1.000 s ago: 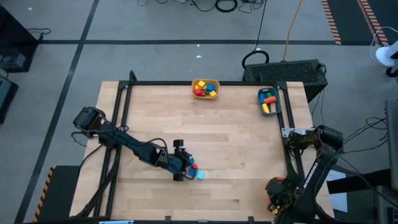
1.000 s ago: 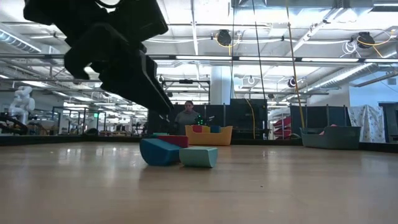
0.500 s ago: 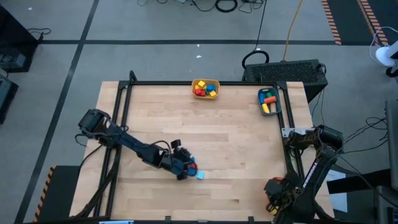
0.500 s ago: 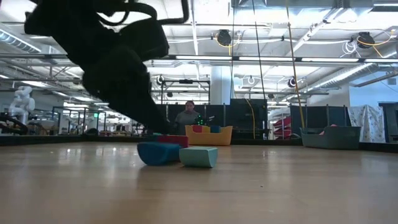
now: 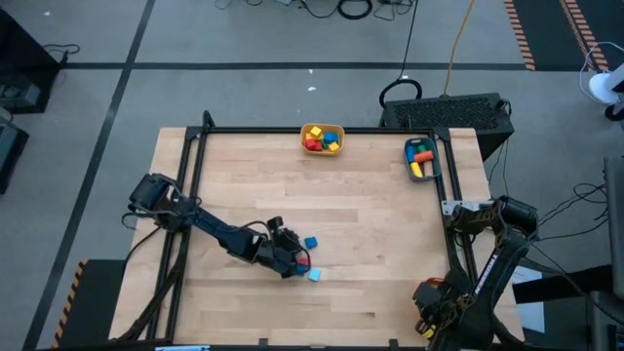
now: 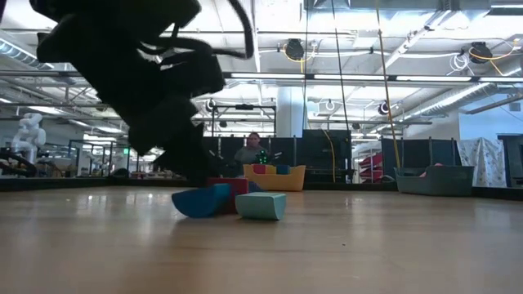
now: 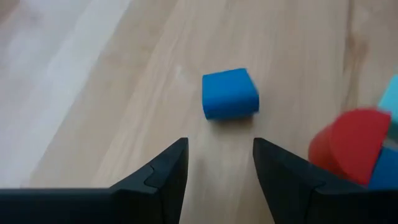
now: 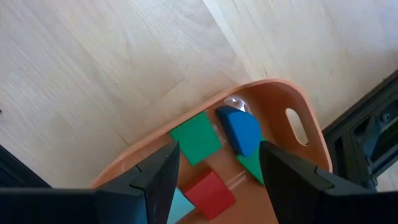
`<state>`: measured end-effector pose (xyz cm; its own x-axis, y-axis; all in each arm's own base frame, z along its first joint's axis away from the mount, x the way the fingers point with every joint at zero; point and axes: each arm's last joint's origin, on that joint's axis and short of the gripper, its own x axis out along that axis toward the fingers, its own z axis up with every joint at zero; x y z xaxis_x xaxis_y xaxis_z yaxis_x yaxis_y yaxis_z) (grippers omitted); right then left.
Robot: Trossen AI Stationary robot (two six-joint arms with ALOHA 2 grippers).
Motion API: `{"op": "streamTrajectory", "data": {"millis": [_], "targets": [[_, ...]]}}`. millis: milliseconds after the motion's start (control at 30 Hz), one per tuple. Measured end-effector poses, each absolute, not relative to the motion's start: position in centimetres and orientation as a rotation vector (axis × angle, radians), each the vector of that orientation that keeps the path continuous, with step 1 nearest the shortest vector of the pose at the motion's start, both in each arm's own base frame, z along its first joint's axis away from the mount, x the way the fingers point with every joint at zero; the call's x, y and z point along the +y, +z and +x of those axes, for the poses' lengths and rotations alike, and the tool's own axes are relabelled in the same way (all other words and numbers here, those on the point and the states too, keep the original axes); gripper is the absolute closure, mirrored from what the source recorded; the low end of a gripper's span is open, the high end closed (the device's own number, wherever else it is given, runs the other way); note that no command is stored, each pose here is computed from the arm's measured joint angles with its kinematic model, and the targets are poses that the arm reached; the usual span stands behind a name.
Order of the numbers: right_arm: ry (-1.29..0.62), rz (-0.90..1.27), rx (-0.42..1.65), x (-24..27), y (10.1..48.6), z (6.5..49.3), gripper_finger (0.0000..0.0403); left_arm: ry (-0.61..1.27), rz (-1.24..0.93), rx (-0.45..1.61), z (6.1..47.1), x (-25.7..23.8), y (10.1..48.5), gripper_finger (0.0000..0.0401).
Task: Sort blocks by size
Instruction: Put the blue half circle block into the orange bin
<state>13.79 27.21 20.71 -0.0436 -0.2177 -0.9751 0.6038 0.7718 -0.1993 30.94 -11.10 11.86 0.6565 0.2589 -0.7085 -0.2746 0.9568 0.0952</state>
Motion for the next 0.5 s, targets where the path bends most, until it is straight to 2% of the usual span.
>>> {"op": "streamTrajectory", "data": {"millis": [300,500], "targets": [[-0.683,0.33,1.472,27.2,20.7,13.8,0.0197,0.25,0.072,0.772,31.6,-10.6,12.2,0.0218],[-0.688,0.341,1.467,27.2,20.7,13.8,0.0197,0.164,-0.04,0.734,32.5,-10.0,12.6,0.0215]]}}
